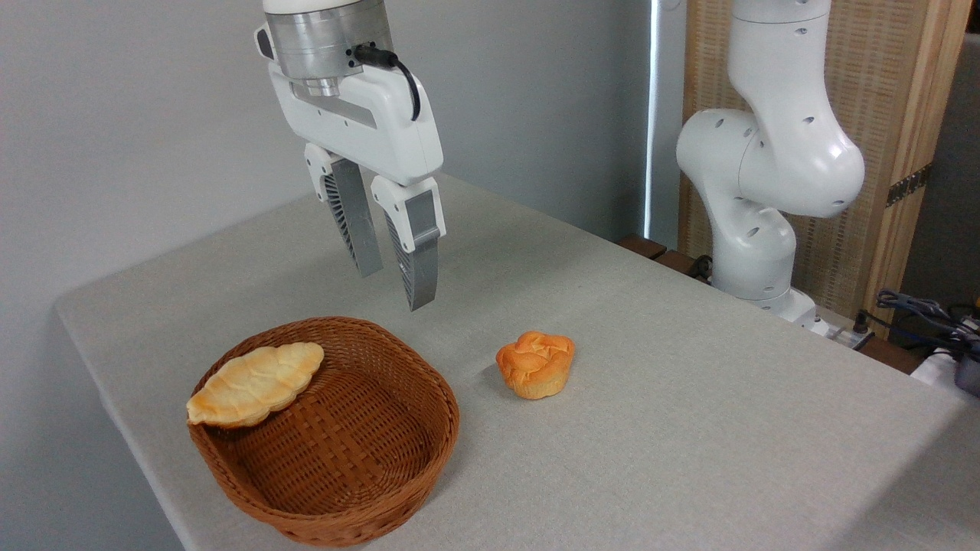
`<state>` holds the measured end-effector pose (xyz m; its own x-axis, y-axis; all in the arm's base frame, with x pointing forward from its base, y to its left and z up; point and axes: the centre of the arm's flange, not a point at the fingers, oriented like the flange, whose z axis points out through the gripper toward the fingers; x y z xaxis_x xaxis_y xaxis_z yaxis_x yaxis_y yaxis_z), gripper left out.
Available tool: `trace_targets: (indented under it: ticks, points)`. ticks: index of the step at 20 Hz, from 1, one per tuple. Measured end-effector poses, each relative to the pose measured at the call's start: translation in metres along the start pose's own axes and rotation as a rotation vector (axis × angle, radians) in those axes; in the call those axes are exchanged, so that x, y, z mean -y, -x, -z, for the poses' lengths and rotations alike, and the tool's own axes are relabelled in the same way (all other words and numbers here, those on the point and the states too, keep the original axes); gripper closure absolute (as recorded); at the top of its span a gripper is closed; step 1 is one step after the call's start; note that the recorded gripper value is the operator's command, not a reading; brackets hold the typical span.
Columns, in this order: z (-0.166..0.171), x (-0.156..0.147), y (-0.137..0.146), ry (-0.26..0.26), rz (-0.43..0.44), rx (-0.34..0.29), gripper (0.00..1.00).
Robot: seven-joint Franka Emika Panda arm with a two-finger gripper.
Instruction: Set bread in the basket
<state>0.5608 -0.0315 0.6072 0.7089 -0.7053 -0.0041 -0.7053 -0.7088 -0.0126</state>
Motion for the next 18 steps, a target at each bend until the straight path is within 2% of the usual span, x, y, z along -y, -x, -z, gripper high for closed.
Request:
trace_targets:
  ticks: [18]
  points:
    - [-0.0012, 0.0011, 0.0006, 0.008, 0.004, -0.004, 0.0]
